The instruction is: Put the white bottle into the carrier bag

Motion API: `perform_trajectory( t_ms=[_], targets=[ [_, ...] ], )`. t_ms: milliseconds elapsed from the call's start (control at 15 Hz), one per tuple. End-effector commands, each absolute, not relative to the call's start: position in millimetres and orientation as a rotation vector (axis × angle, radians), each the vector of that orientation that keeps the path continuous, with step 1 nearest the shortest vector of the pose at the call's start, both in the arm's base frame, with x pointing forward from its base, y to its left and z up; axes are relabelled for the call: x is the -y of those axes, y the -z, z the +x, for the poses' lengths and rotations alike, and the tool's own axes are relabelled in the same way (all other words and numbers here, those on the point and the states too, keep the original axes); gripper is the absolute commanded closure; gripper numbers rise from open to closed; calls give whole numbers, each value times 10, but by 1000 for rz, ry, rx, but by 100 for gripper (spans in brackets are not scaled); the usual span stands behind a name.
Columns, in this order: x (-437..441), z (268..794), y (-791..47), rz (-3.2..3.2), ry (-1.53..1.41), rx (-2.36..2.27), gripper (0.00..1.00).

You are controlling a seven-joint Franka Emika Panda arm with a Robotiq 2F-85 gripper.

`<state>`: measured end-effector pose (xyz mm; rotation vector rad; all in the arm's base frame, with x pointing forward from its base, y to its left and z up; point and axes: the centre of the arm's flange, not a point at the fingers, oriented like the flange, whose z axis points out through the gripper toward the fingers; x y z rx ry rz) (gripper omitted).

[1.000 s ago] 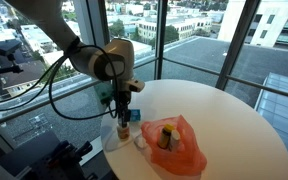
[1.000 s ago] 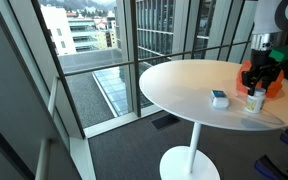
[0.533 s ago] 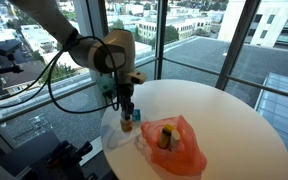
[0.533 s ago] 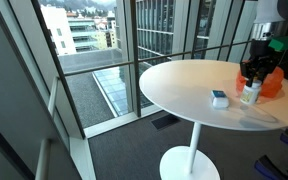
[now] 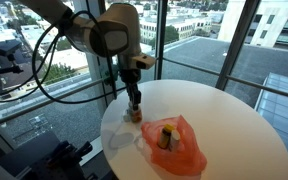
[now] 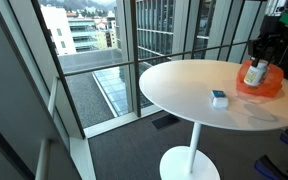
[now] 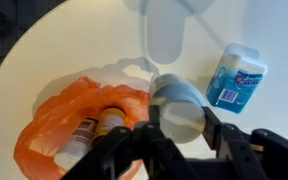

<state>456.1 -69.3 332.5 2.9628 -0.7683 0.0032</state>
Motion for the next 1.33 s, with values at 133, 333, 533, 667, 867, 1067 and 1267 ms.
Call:
perform_trajectory(
  t_ms=[133,333,533,667,867,1067,1267],
  targets=[
    [1061,4602,-3637,2942,-45,904,81],
    [1209,4576,-3740,2937,-62,955,81],
    [1173,4568,-3638,2934,-74,938,56],
    [1170,4557,-3684,2935,-79,938,56],
    [1232,4576,-3663,2916,-94,963,81],
    [1357,4589,-3617,2900,-114,997,81],
    [1489,4616,-3539,2892,-135,1025,81]
  ],
)
